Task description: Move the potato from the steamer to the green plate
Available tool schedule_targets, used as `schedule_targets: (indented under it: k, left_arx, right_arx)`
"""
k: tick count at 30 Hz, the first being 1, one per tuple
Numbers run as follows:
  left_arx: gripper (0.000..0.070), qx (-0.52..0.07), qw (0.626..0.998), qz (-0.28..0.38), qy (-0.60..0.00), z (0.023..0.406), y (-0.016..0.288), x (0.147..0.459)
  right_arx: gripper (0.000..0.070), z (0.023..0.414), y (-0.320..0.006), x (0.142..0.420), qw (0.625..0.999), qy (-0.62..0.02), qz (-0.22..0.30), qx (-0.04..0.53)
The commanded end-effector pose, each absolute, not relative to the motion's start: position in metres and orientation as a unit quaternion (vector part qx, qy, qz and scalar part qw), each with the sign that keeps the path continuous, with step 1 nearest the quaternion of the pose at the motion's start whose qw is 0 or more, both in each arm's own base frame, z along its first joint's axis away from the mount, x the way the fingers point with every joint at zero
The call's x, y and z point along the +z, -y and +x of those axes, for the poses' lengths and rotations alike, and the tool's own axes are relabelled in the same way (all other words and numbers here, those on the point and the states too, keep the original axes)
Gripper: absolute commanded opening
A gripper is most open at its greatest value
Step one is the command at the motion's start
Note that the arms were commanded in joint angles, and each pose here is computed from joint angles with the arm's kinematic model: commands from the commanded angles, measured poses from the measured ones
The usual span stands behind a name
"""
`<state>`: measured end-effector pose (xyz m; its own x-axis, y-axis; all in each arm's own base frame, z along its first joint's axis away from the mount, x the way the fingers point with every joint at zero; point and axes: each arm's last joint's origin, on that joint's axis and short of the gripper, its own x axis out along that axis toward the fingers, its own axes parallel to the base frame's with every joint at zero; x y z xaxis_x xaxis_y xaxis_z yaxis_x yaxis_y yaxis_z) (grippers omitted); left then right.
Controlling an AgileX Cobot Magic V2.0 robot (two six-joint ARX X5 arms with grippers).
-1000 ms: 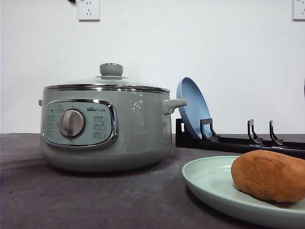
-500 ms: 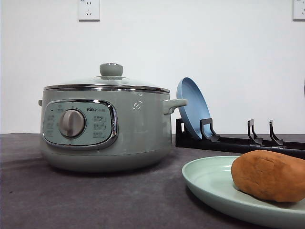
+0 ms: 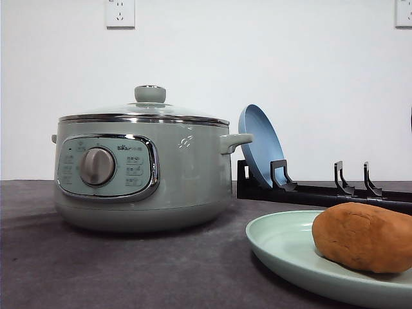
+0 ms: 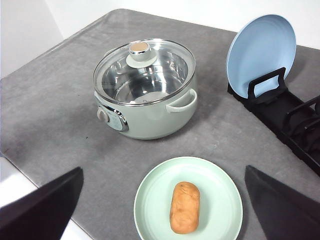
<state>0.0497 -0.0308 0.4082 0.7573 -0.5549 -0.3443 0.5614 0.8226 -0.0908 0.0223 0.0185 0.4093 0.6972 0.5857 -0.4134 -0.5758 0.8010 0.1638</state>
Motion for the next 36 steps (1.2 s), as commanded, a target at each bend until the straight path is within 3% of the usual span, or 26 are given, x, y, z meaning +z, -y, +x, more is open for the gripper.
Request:
schedule_targets:
  k: [1,2,3,4,5,7,28,31,36]
  left_arx:
    - [0.0700,-0.302,0.936,0.001,-0.178,0.051,0.032,0.411]
    - [0.0695,-0.302,0.936,0.002,-0.180,0.051,0.032,0.411]
    - [0.0561,-0.302,0.936,0.002,-0.183,0.051,0.032,0.410]
    - [0.0285,-0.301,0.935,0.004,-0.188,0.050,0.032,0.409]
    - [0.0001,-0.301,0.934,0.005,-0.195,0.050,0.032,0.408]
    - [0.0058,-0.300,0.933,0.005,-0.200,0.050,0.032,0.407]
    - [0.0057,-0.296,0.935,0.001,-0.193,0.050,0.031,0.403]
    - [0.0057,-0.268,0.951,-0.011,-0.155,0.060,0.031,0.387]
    - [0.0057,-0.189,0.980,-0.027,-0.053,0.081,0.023,0.319]
  right_arx:
    - [0.0642,0.021,-0.018,0.413,0.921,-0.219,0.009,0.323]
    - [0.0524,0.021,-0.018,0.413,0.921,-0.220,0.010,0.322]
    - [0.0361,0.021,-0.018,0.413,0.921,-0.221,0.012,0.321]
    - [0.0120,0.021,-0.018,0.413,0.920,-0.225,0.014,0.320]
    - [0.0000,0.021,-0.018,0.412,0.920,-0.227,0.014,0.319]
    - [0.0015,0.021,-0.018,0.412,0.920,-0.228,0.015,0.319]
    - [0.0015,0.021,-0.017,0.412,0.922,-0.228,0.018,0.313]
    - [0.0015,0.021,-0.017,0.412,0.922,-0.228,0.018,0.313]
    - [0.0015,0.021,-0.017,0.412,0.922,-0.228,0.018,0.313]
